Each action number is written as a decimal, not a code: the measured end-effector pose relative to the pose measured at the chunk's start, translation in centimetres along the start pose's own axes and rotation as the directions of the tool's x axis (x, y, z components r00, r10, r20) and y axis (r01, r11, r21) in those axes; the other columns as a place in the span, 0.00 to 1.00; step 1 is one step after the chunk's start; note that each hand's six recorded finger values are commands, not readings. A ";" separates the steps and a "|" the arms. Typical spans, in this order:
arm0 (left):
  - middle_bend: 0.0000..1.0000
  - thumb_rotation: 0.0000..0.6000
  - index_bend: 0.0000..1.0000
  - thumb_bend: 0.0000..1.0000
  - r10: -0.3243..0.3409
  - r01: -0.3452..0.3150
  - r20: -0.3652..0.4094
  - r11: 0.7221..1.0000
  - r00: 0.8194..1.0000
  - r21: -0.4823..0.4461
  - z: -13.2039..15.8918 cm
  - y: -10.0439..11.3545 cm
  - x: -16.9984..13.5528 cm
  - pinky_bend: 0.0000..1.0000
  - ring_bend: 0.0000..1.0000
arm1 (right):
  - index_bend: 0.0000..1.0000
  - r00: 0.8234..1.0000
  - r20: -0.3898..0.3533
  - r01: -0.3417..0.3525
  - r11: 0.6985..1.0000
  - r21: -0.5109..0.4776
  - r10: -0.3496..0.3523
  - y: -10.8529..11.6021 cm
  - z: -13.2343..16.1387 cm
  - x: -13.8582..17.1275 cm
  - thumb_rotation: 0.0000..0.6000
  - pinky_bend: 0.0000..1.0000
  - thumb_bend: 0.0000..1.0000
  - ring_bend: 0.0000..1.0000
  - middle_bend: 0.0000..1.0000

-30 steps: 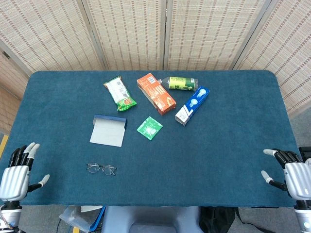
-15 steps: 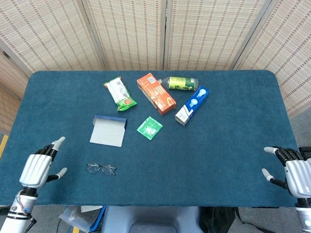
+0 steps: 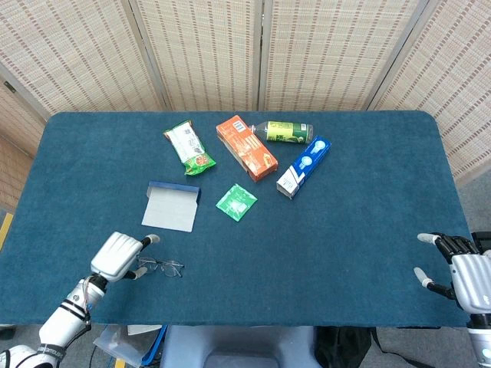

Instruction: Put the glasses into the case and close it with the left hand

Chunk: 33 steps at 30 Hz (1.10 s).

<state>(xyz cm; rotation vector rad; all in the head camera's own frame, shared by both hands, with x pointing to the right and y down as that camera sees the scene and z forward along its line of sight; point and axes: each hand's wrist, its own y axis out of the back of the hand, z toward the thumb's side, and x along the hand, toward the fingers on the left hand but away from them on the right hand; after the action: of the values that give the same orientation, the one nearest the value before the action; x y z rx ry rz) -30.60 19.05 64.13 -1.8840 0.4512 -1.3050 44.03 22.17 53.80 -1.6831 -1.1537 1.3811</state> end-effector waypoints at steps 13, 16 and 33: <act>1.00 1.00 0.39 0.28 -0.145 0.145 -0.013 0.989 0.989 0.000 1.6 -3.2 3.1 1.00 1.00 | 0.29 1.000 0.011 -0.010 1.000 -0.002 0.010 -0.2 -0.4 0.2 1.00 0.24 0.22 0.30 0.31; 1.00 1.00 0.40 0.28 -0.165 0.165 -0.028 0.986 0.986 0.002 1.6 -3.7 3.3 1.00 1.00 | 0.29 1.000 0.014 -0.012 1.000 -0.001 0.012 -0.2 -0.5 0.2 1.00 0.24 0.22 0.30 0.31; 1.00 1.00 0.44 0.31 -0.227 0.230 -0.081 0.972 0.971 0.036 1.9 -5.1 4.0 1.00 1.00 | 0.29 1.000 0.021 -0.022 1.000 -0.004 0.022 -0.4 -0.9 0.1 1.00 0.24 0.22 0.30 0.31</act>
<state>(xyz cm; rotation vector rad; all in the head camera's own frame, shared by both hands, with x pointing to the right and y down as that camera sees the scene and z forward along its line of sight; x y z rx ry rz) -27.95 20.34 70.18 -1.8954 0.2455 -1.5298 44.82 22.50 54.35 -1.6924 -1.1539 1.4142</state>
